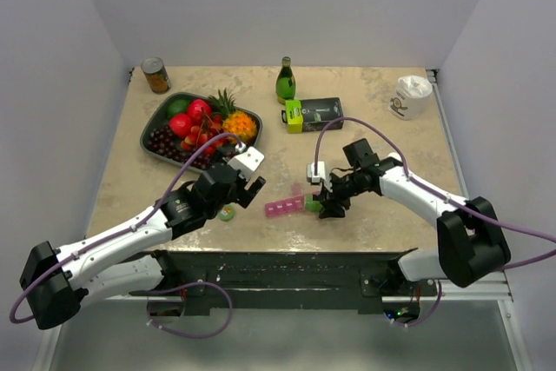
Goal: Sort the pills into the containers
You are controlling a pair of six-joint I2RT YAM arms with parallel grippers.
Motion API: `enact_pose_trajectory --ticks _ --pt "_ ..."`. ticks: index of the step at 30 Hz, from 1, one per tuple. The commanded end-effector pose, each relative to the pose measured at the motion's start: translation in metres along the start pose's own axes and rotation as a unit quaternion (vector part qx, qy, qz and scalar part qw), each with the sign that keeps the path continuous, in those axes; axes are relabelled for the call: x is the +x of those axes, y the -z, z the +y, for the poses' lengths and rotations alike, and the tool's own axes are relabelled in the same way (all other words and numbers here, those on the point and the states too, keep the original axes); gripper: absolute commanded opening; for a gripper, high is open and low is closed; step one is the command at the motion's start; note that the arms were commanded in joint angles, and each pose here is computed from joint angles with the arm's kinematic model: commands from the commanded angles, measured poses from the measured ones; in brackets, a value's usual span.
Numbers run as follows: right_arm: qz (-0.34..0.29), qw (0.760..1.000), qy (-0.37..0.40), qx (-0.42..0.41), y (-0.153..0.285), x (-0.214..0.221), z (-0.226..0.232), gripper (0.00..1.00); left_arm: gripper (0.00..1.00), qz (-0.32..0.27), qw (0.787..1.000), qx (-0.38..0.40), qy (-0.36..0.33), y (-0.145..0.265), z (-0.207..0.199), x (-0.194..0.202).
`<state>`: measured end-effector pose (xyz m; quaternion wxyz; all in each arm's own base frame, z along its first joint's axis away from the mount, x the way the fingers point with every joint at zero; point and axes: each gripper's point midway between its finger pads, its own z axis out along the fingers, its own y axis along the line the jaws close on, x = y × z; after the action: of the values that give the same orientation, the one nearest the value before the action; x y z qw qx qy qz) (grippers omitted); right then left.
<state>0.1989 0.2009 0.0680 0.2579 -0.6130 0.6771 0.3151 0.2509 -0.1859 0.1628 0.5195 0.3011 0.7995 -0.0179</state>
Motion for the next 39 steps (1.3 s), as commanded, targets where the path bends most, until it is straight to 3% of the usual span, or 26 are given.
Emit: enact_pose_trajectory --ticks 1,39 --pt "0.009 1.000 -0.008 0.018 -0.003 -0.003 -0.007 0.00 0.95 -0.009 1.000 -0.009 -0.006 0.001 0.004 -0.004" --pt "0.088 0.992 -0.072 0.055 -0.012 -0.003 -0.022 0.00 0.94 -0.024 0.999 0.037 -0.006 0.006 -0.009 -0.010"
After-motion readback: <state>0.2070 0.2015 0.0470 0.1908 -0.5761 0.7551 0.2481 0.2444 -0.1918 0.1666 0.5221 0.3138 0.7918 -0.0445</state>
